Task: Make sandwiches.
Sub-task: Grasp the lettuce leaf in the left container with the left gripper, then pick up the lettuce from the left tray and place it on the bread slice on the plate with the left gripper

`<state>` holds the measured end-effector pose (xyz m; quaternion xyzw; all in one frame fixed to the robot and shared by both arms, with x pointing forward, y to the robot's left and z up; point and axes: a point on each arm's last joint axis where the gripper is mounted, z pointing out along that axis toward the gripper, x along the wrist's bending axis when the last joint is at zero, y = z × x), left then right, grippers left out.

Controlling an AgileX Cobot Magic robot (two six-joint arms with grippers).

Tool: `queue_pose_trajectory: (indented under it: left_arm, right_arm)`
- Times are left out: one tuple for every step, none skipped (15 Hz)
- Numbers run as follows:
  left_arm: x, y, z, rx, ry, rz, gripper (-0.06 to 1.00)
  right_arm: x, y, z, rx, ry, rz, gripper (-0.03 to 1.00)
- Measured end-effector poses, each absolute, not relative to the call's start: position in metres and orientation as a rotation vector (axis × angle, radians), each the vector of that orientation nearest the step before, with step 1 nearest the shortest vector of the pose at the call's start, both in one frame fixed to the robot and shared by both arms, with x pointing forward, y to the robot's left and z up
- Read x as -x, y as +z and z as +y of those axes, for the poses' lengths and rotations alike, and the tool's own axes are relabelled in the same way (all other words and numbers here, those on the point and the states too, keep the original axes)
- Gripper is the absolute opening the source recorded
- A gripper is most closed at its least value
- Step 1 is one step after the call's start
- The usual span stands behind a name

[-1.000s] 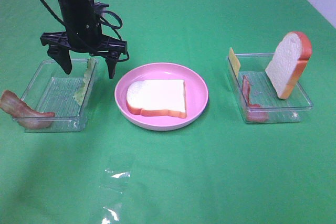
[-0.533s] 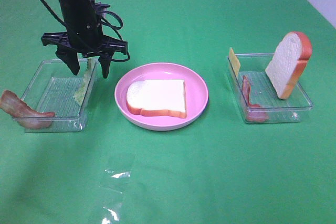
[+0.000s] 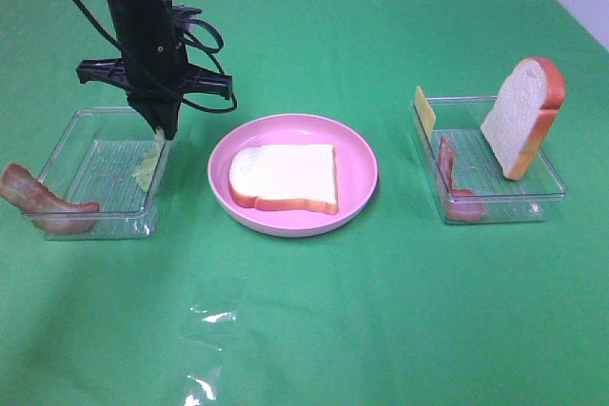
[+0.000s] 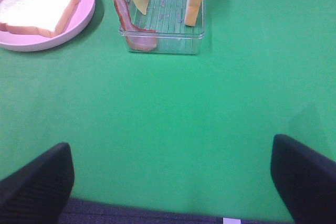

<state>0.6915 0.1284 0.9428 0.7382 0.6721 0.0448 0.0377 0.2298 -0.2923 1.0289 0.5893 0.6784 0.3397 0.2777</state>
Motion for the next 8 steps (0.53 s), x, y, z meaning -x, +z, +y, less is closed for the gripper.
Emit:
queue_pose_trajectory:
  left_arm:
    - [-0.692,0.943,0.128,-2.265,0.138,2.062,0.01]
    - [-0.692,0.943,0.128,-2.266,0.138,2.061,0.01]
    - [-0.692,0.943,0.128,-2.268,0.138,2.059,0.00]
    - [-0.692,0.943,0.128,-2.268,0.138,2.059,0.00]
    - [-0.691,0.944,0.128,-2.269,0.139,2.055,0.00]
    - [-0.691,0.946,0.128,-2.268,0.140,2.048,0.00]
    - [-0.689,0.963,0.129,-2.248,0.159,2.021,0.00]
    - [-0.688,0.971,0.129,-2.236,0.169,2.011,0.00]
  right_arm:
    - [-0.230,1.029,-0.292,-1.582,0.912,1.821,0.98]
    - [-0.230,1.029,-0.292,-1.582,0.912,1.821,0.98]
    - [-0.230,1.029,-0.292,-1.582,0.912,1.821,0.98]
    - [-0.230,1.029,-0.292,-1.582,0.912,1.821,0.98]
    - [-0.230,1.029,-0.292,-1.582,0.912,1.821,0.98]
    - [-0.230,1.029,-0.292,-1.582,0.912,1.821,0.98]
    - [-0.230,1.029,-0.292,-1.582,0.912,1.821,0.98]
    - [-0.230,1.029,-0.292,-1.582,0.912,1.821,0.98]
